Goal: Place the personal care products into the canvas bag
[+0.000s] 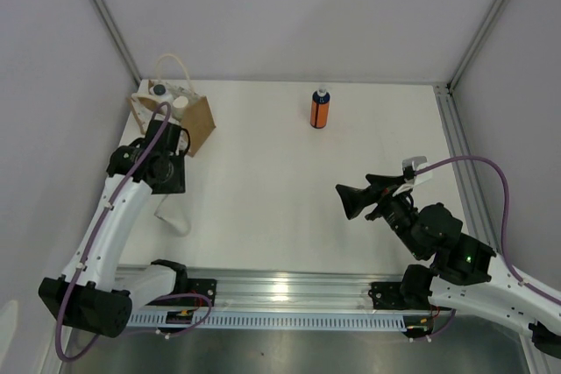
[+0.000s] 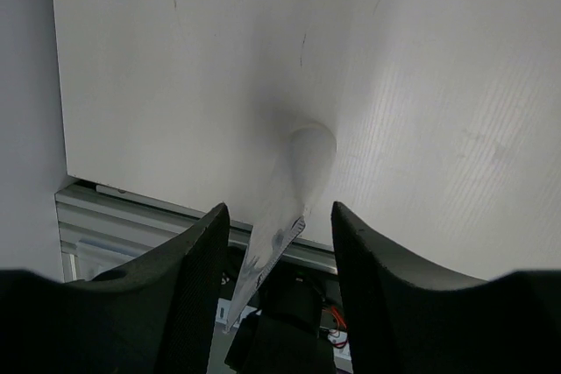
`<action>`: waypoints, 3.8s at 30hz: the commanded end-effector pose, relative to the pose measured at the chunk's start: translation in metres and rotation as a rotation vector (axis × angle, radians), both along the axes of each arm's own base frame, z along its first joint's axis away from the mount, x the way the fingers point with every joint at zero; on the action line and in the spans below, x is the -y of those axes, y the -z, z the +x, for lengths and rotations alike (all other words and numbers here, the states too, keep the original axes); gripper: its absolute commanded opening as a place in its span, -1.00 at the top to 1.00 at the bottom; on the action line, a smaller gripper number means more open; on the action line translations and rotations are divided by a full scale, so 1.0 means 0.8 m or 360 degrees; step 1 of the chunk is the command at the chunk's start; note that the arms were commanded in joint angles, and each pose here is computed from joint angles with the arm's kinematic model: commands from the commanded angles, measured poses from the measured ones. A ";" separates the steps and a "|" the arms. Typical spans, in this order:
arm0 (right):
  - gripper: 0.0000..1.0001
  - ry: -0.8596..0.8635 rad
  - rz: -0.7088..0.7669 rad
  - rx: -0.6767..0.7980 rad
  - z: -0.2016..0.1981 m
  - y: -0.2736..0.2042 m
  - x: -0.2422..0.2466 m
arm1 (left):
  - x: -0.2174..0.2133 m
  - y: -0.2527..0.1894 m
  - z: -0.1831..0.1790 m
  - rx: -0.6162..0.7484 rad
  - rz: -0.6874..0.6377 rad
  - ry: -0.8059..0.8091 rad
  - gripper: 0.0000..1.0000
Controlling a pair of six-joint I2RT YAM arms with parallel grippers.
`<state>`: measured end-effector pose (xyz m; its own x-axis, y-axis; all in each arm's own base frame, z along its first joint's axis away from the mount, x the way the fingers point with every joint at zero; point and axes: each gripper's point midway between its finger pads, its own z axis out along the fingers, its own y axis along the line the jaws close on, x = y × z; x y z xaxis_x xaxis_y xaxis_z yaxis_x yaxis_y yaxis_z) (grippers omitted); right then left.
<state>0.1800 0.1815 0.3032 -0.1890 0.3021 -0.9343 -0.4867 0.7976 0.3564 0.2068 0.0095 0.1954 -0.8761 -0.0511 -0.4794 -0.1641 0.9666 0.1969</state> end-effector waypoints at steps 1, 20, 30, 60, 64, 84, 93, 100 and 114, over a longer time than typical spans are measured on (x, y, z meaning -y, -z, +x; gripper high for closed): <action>-0.95 0.0042 0.0045 0.0039 0.002 -0.020 0.008 | -0.008 -0.002 0.006 0.0018 0.0037 -0.0060 -0.08; -0.95 0.0079 0.0039 0.0038 0.006 -0.018 0.012 | 0.006 0.014 0.011 -0.0078 -0.0037 -0.0009 0.99; -0.95 0.0084 0.0034 0.0038 0.007 -0.017 0.011 | 0.048 -0.012 0.046 0.0132 -0.0313 0.0064 0.99; -0.94 0.0101 0.0010 0.0031 0.010 -0.014 0.009 | 0.108 -0.018 0.111 0.0274 -0.0409 0.0191 -0.11; -0.95 0.0101 0.0010 0.0031 0.010 -0.014 0.010 | 0.108 -0.020 0.107 0.0287 -0.0423 0.0175 -0.44; -0.94 0.0096 0.0030 0.0036 0.008 -0.017 0.013 | 0.098 0.048 0.084 0.0331 -0.0352 -0.0210 -0.33; -0.94 0.0084 0.0041 0.0039 0.006 -0.020 0.013 | 0.096 0.070 0.072 0.0275 -0.0288 -0.0273 -0.22; -0.94 0.0086 0.0047 0.0042 0.006 -0.020 0.014 | 0.103 0.071 0.077 0.0337 -0.0299 -0.0247 -0.13; -0.94 0.0086 0.0041 0.0039 0.006 -0.018 0.013 | 0.112 0.067 0.081 0.0463 -0.0379 -0.0085 0.78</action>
<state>0.1834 0.1750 0.3034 -0.1742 0.3047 -0.9364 -0.4589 0.8162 0.3510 0.2590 -0.0720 0.1287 -0.7431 -0.2360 -0.6262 -0.2672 0.9625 -0.0456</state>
